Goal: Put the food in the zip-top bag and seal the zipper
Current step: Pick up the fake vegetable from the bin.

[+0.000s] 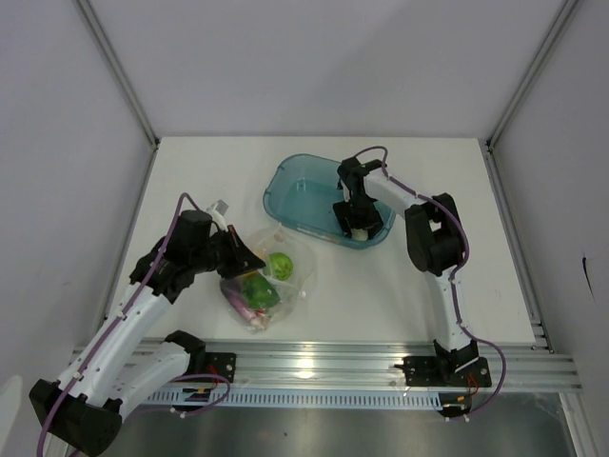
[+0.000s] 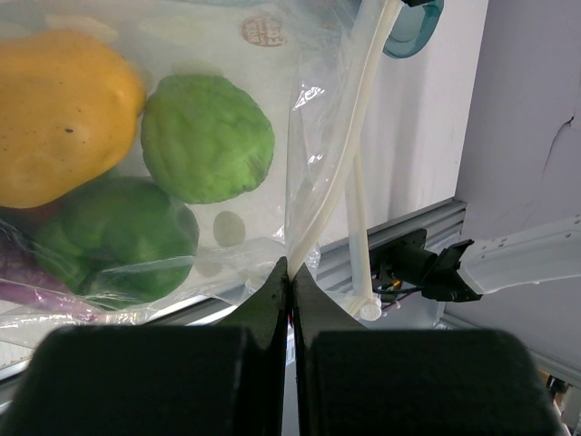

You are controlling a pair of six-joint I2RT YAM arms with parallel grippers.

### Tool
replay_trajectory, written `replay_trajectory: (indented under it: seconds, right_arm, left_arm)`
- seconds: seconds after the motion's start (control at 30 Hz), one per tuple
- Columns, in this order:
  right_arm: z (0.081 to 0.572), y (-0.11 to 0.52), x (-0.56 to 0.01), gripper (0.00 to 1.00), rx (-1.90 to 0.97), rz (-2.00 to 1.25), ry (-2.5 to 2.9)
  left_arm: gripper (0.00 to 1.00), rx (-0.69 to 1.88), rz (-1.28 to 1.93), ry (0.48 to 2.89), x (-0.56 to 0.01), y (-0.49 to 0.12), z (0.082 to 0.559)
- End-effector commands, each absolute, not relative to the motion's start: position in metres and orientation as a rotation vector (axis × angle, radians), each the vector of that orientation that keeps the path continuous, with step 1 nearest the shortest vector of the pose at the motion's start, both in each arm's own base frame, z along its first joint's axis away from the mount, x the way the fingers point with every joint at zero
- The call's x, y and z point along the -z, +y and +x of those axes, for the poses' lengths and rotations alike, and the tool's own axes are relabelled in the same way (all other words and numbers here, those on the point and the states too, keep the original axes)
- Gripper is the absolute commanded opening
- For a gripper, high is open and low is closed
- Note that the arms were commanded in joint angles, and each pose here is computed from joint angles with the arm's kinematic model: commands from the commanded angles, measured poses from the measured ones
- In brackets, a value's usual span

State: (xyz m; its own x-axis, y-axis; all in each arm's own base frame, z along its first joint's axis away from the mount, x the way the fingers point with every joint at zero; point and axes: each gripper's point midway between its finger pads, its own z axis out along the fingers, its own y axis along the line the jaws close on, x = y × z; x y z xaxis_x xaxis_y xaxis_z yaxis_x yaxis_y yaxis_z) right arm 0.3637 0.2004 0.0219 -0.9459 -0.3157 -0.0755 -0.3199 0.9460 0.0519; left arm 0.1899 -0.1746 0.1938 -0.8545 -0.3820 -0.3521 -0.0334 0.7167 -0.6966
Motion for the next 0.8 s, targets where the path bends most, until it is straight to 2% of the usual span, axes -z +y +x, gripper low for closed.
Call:
replay_trajectory:
  seconds: [0.0, 0.2, 0.27, 0.3, 0.4, 0.47, 0.6, 0.77]
  right_arm:
    - [0.364, 0.209, -0.045, 0.68, -0.103, -0.457, 2.963]
    - [0.369, 0.215, -0.046, 0.58, -0.101, -0.434, 2.927]
    - [0.371, 0.214, -0.045, 0.50, -0.101, -0.422, 2.927]
    - [0.371, 0.214, -0.044, 0.41, -0.100, -0.418, 2.932]
    - [0.370, 0.214, -0.043, 0.37, -0.100, -0.405, 2.936]
    - [0.370, 0.214, -0.043, 0.28, -0.100, -0.405, 2.936]
    - [0.380, 0.211, -0.055, 0.23, -0.062, -0.378, 2.880]
    - [0.394, 0.221, -0.104, 0.20, -0.143, -0.353, 2.746]
  left_arm:
    - [0.01, 0.983, -0.292, 2.425, -0.194, -0.174, 0.191]
    - [0.01, 0.990, -0.293, 2.429, -0.193, -0.175, 0.190]
    - [0.00, 0.990, -0.292, 2.432, -0.192, -0.175, 0.189]
    - [0.01, 0.990, -0.292, 2.432, -0.192, -0.175, 0.189]
    - [0.01, 0.983, -0.290, 2.427, -0.193, -0.174, 0.190]
    - [0.00, 0.984, -0.289, 2.424, -0.195, -0.174, 0.190]
    - [0.00, 0.997, -0.288, 2.432, -0.193, -0.176, 0.190]
    - [0.01, 0.995, -0.287, 2.435, -0.192, -0.176, 0.190]
